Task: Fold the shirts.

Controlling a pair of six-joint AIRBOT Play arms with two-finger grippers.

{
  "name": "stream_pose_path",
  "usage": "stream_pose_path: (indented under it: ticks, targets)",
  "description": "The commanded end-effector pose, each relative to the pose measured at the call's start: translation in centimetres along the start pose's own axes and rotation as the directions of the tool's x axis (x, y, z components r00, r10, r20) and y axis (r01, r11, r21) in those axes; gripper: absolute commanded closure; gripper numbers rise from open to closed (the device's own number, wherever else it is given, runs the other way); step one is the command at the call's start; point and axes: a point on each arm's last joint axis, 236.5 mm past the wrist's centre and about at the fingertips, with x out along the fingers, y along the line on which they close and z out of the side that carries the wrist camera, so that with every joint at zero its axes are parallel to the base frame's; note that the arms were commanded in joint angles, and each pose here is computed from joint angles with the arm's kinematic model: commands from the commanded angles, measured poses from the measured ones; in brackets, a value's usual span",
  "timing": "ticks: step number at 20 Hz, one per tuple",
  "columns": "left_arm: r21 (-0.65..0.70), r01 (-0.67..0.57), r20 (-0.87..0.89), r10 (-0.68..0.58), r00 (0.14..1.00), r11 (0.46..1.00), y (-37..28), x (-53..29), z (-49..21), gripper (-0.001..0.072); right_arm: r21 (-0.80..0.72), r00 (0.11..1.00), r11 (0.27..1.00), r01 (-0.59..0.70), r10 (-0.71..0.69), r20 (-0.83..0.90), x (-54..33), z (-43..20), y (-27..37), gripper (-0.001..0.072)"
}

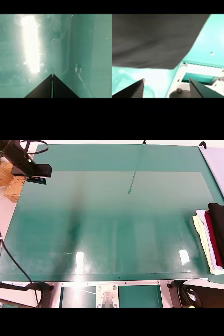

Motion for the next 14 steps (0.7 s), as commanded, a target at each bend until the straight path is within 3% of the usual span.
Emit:
stream_pose_path:
  ticks: [1,2,3,4,6,9,14]
  targets:
    - [0.000,0.000,0.005,0.000,1.000,1.000,0.0,0.0,0.1,0.0682,-0.043,0.996,0.995,-0.085,0.085,0.005,-0.7,0.4,3.3,0.0098]
    - [0.000,0.000,0.009,0.000,1.000,1.000,0.0,0.0,0.2,0.0682,-0.104,0.984,0.981,-0.161,0.168,0.058,-2.7,1.0,6.4,0.0201]
    - [0.000,0.000,0.016,0.000,1.000,1.000,0.0,0.0,0.4,0.0682,-0.190,0.961,0.955,-0.228,0.252,0.112,-4.8,1.2,9.7,0.0520]
    - [0.000,0.002,0.022,-0.002,1.000,1.000,0.0,0.0,0.5,0.0682,-0.318,0.923,0.904,-0.285,0.348,0.165,-7.4,1.0,13.7,0.0690]
    - [0.002,0.024,0.012,-0.024,1.000,1.000,-0.6,0.0,0.3,0.0682,-0.537,0.844,0.783,-0.315,0.490,0.220,-11.8,-1.4,21.0,0.0699]
    - [-0.024,0.112,-0.032,-0.112,0.993,0.993,-2.7,-0.4,-1.0,0.0682,-0.772,0.785,0.590,-0.235,0.583,0.207,-13.9,-8.3,28.7,0.0700]
    - [0.006,0.176,-0.084,-0.175,0.981,0.984,-6.7,-0.1,-7.6,0.0682,-0.931,0.893,0.359,-0.062,0.436,0.109,-5.1,-20.8,29.2,0.0701]
